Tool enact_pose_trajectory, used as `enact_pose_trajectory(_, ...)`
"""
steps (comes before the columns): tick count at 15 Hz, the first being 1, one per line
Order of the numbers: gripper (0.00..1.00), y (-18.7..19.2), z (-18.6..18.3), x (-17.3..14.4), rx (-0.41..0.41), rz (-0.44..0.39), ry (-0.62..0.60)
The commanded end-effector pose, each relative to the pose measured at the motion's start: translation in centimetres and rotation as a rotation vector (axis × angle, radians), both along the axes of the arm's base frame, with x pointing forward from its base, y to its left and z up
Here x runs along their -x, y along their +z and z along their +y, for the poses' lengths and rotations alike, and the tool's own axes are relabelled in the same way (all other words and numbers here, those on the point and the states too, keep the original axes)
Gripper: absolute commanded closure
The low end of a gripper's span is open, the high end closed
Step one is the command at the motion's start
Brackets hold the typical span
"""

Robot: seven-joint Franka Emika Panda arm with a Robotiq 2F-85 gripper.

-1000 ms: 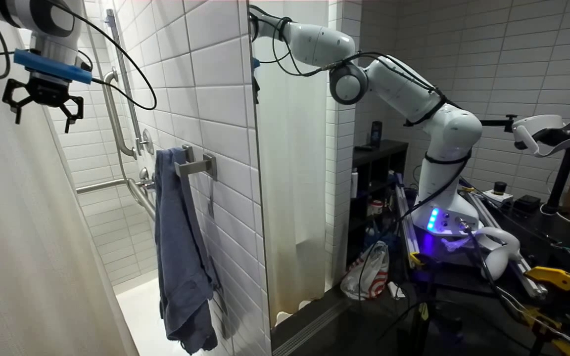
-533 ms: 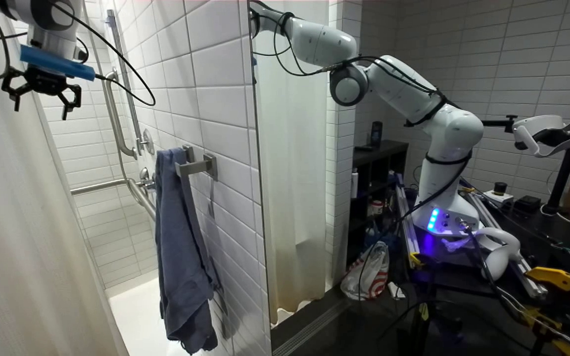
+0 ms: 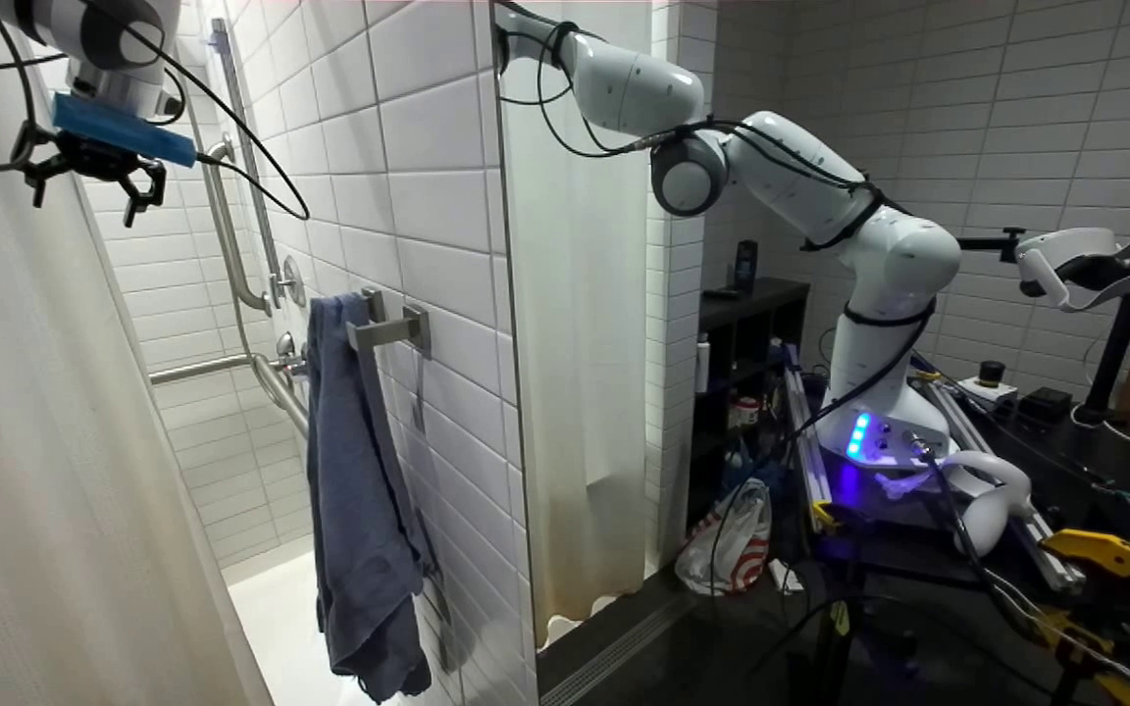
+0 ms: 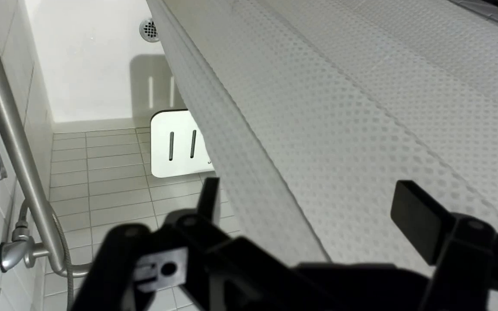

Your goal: Open the shower curtain

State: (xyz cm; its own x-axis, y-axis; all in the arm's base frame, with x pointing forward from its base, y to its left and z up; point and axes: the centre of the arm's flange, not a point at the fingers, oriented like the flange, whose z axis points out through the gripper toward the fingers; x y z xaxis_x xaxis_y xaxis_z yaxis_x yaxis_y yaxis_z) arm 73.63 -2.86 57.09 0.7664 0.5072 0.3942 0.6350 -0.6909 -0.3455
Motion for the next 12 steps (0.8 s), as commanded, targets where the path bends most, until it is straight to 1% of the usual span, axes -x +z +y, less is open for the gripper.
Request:
enact_pose_trajectory(1,0.0,0.0,0.0,0.0,0.0,0.0,-0.001)
enact_pose_trajectory(4,0.0,0.0,0.0,0.0,0.0,0.0,-0.001)
enact_pose_trajectory(6,0.0,-0.6,0.2,-0.9,-0.013,-0.019,0.017)
enact_pose_trajectory(10,0.0,-1.8,1.3,-2.6,-0.044,-0.079,0.064)
enact_pose_trajectory(12,0.0,-2.4,2.0,-3.4,-0.056,-0.11,0.107)
